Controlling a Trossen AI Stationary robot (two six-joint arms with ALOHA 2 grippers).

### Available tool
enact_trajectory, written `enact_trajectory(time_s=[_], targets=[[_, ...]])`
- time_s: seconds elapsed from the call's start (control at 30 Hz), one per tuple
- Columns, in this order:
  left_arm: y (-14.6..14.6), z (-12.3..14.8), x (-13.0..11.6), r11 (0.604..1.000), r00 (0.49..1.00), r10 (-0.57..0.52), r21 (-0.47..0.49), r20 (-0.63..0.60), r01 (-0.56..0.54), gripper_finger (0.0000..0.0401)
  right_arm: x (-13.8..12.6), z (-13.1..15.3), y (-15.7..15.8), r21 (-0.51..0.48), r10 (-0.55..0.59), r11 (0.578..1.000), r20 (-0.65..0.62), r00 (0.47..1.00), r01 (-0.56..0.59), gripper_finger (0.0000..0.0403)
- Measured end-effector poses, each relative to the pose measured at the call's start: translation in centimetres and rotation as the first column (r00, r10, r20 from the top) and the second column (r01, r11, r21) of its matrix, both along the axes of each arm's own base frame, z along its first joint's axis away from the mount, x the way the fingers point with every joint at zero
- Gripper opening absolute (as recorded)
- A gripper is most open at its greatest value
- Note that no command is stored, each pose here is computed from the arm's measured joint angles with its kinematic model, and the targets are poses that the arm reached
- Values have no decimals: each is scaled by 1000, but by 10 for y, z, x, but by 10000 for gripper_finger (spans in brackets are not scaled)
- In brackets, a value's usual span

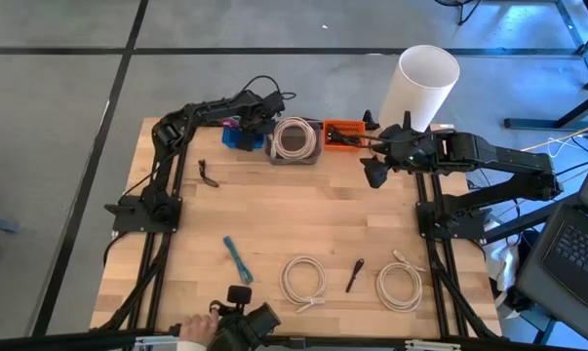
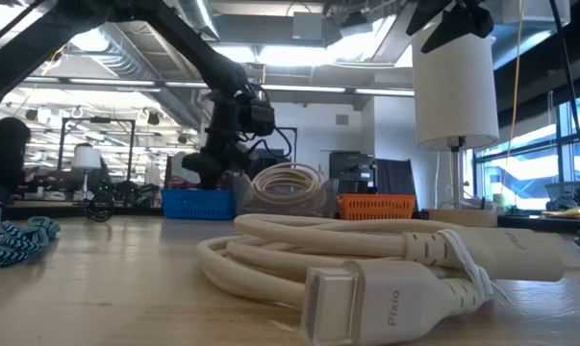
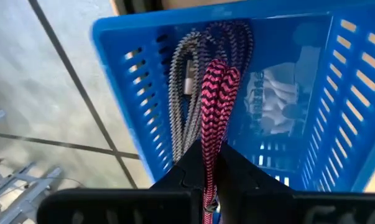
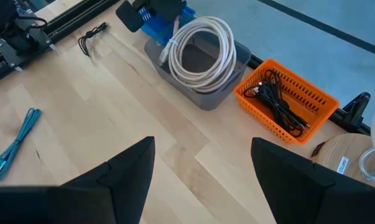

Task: Pick & Place USB Port
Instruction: Put the pink black charger cable into the blue bin

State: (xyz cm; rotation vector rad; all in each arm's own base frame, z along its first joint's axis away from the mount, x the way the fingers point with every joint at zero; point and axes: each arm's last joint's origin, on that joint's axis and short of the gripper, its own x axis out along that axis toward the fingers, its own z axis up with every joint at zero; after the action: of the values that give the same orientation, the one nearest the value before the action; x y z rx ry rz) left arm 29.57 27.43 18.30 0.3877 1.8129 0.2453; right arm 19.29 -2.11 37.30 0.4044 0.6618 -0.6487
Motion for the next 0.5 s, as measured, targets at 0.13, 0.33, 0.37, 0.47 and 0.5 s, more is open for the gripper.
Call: enact_trajectory(time_s=[0.13,0.33,0.37,0.47,0.5], targets=[[1,-3,1,1000,1000,14,3,3,-14,18,0,0,0,0,0,1000,0,1000,0,268],[1,-4,1,1000,1000,27,11,-4,-27,83,0,0,0,0,0,1000,0,1000,0,268],[1,-4,0,999,999,34,13,-1,-34,95,0,0,0,0,0,1000,0,1000,0,268],[1,-4,0,999,999,40,18,-2,-40,125,0,0,0,1,0,1000,0,1000,0,268],[1,-4,0,999,999,42,26,-7,-41,134,0,0,0,1,0,1000,0,1000,0,268]])
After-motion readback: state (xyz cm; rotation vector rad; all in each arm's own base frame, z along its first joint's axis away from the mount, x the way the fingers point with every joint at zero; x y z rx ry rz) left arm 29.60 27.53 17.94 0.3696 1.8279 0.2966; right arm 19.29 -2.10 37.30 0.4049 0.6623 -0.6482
